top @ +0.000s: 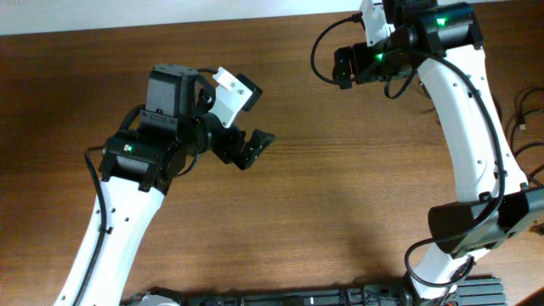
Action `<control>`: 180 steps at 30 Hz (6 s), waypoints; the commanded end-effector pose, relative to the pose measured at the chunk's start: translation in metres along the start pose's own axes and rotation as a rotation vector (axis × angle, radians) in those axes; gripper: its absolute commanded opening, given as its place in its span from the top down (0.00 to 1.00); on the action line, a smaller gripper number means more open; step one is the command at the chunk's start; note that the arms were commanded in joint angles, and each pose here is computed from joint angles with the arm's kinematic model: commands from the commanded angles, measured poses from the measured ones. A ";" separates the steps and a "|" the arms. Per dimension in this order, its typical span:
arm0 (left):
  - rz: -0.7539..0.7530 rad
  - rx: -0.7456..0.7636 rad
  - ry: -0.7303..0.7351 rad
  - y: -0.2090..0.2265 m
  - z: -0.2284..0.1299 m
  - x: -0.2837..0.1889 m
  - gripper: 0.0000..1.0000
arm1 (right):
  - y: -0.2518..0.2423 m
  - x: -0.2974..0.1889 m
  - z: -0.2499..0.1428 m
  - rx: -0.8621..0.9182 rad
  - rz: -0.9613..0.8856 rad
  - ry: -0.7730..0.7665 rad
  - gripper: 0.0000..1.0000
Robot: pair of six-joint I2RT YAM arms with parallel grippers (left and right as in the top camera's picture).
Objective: Untangle cables
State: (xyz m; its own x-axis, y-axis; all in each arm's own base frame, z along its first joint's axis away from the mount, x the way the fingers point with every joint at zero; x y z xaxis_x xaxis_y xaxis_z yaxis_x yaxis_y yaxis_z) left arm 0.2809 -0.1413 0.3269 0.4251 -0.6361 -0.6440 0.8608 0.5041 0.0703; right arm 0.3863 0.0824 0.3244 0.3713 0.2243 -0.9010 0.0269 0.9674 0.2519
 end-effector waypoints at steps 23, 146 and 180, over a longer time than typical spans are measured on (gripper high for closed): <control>0.131 -0.035 0.189 -0.035 -0.112 0.003 0.01 | 0.001 -0.007 -0.001 -0.007 -0.006 -0.018 0.01; 1.055 -0.133 -0.321 -0.036 -0.243 -0.037 0.01 | 0.013 -0.032 -0.009 -0.024 0.099 -0.048 0.01; 1.056 -0.133 -0.321 -0.036 -0.243 -0.037 0.01 | -0.014 0.030 -0.130 -0.181 0.272 -0.575 0.01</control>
State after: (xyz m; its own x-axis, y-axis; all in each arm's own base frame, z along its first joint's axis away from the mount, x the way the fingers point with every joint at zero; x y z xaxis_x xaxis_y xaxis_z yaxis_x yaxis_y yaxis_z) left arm 0.1665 0.0045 0.1631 0.9964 0.0274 -0.0798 0.0053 0.9237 0.3830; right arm 0.2854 0.0944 0.2592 0.7617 0.4208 -0.4926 -0.2720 0.8978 0.3463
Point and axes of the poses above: each gripper's point midway between its finger pads, its own x axis out along the fingers, its own y axis along the line the jaws close on, z = x × y, the point moved 8 cm from there along -x, back along the fingers, and after that the axes turned 15 degrees about x, right-handed, at the moved point
